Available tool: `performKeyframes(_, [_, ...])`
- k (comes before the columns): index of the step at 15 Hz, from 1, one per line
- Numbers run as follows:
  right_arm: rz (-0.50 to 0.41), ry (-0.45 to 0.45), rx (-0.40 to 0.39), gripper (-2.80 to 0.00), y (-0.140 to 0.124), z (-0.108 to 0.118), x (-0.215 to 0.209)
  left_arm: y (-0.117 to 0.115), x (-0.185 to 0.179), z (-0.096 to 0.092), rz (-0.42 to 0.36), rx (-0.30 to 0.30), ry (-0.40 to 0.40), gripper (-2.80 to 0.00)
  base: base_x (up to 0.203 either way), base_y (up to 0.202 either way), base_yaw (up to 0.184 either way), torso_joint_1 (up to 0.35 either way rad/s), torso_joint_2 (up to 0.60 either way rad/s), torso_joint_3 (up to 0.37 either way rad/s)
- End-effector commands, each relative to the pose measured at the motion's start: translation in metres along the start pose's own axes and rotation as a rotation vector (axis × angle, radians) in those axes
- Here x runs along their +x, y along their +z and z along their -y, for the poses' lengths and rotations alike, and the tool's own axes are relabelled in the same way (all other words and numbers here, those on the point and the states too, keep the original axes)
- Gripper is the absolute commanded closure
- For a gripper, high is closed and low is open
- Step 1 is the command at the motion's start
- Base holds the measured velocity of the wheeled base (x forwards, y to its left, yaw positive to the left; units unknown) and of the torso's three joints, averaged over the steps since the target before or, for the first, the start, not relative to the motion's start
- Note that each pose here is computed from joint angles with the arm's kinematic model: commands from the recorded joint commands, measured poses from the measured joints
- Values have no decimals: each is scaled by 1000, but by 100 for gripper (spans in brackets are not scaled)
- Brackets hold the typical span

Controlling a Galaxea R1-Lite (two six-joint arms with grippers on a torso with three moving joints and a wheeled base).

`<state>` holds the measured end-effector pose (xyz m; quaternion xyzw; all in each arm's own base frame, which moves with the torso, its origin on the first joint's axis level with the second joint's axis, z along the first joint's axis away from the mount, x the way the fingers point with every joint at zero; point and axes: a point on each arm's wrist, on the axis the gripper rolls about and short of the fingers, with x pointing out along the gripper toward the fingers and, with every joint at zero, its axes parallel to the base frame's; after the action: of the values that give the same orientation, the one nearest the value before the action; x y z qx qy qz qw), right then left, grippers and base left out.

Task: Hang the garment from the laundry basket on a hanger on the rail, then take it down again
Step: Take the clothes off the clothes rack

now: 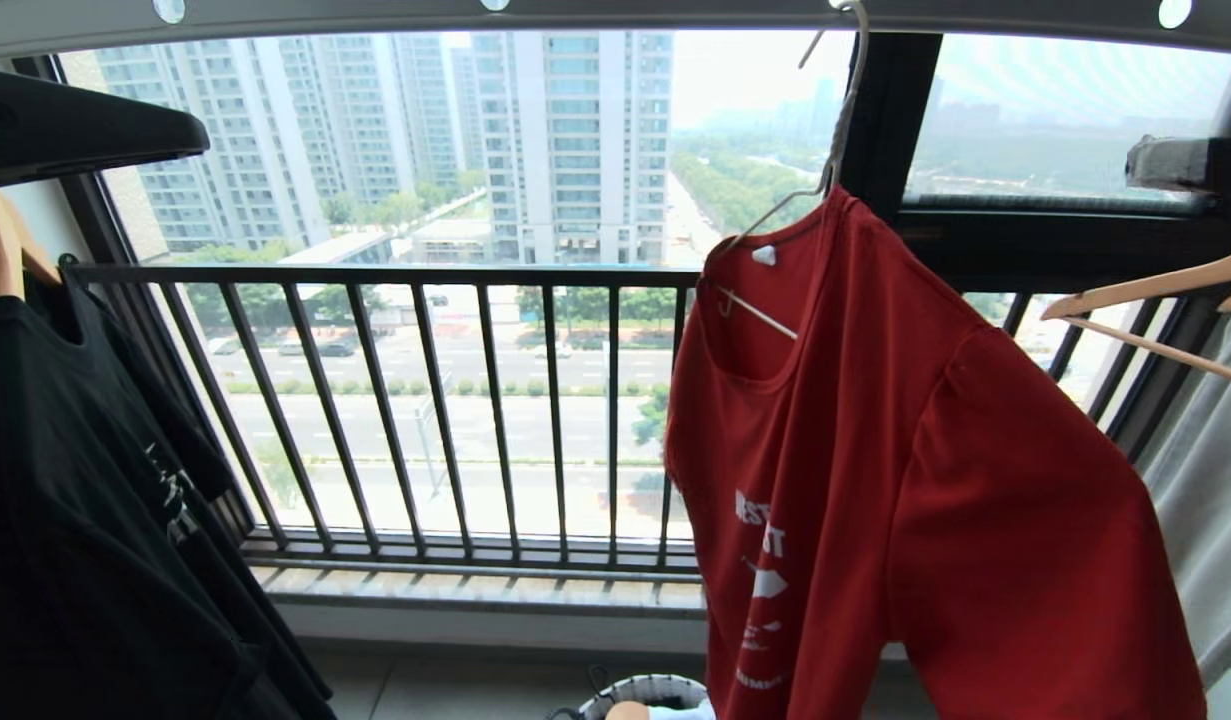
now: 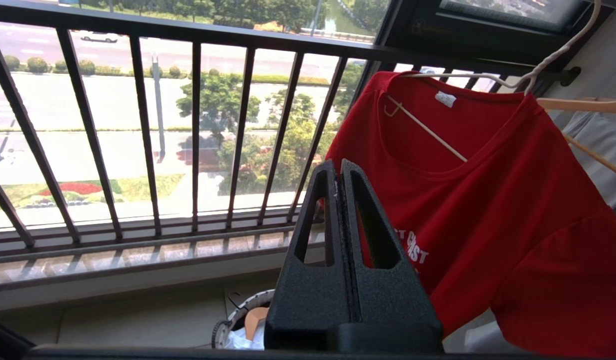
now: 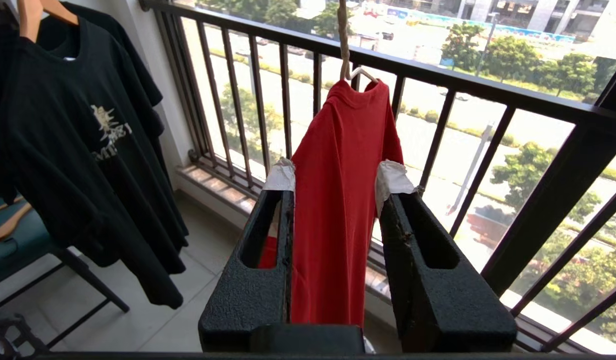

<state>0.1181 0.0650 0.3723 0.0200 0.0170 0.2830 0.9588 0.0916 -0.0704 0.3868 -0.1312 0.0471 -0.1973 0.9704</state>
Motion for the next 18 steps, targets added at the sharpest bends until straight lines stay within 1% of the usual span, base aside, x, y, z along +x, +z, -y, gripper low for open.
performKeyframes(1, [-56,18,-5,-280,0,-3,39,0,0,0,-2,-1,3,0,0,0,0,0,0,0])
performKeyframes(3, [-67,13,-30,-280,3,-4,59,-1,1,0,-4,-1,2,0,0,0,0,0,0,0])
performKeyframes(7, [-86,-1,-40,-280,5,-3,97,0,0,0,-2,-1,1,0,0,0,0,0,0,0])
performKeyframes(9, [-90,-9,-61,-280,5,-4,114,0,-1,0,-1,-1,2,0,0,0,0,0,0,0])
performKeyframes(12, [-92,-41,-80,-280,5,-11,141,0,-1,0,2,-2,1,0,0,0,0,0,0,0])
performKeyframes(16, [-72,-77,-91,-280,10,-17,166,2,-5,-1,12,-4,-3,0,0,0,0,0,0,0])
performKeyframes(18, [-78,-112,-123,-280,7,-20,179,3,-7,-2,17,-6,-4,0,0,0,0,0,0,0])
